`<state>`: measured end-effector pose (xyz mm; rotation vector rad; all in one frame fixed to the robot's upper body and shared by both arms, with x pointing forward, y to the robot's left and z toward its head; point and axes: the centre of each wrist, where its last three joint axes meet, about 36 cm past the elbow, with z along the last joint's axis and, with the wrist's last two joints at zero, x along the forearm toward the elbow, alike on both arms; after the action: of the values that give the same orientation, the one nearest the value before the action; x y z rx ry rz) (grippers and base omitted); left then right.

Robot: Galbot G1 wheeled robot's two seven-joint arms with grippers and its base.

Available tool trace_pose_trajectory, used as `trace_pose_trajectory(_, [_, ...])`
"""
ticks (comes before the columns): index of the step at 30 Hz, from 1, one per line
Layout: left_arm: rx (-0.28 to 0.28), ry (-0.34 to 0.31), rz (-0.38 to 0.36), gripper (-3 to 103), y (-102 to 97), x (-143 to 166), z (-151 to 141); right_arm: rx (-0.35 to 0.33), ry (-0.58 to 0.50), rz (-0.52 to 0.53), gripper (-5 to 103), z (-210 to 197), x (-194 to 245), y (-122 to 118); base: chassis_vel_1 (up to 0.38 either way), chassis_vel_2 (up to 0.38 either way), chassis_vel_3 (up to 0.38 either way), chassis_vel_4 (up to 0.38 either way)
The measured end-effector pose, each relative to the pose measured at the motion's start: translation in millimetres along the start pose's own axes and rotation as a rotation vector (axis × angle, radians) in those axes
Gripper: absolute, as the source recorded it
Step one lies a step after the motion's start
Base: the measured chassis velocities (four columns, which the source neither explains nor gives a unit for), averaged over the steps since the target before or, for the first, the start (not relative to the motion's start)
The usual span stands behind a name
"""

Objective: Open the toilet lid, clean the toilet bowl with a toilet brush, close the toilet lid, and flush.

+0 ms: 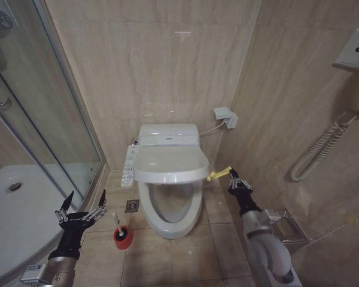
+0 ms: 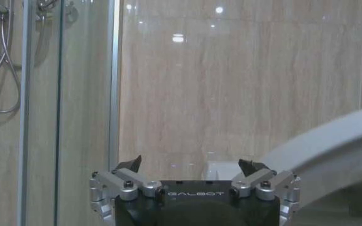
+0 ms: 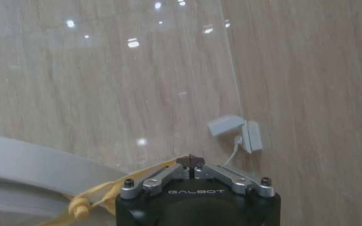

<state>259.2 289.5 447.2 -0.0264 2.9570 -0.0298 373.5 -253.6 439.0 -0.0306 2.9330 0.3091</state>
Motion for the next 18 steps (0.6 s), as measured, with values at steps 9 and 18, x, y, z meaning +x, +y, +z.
trace_pose_trajectory(9, [0.000,0.000,0.000,100,0.0,0,0,-0.011,-0.036,-0.018,0,-12,-46,-1,0.000,0.000,0.000,0.000])
trace_pose_trajectory(18, [0.000,0.000,0.000,100,0.0,0,0,-0.016,-0.030,-0.032,0,-14,-91,-4,0.000,0.000,0.000,0.000])
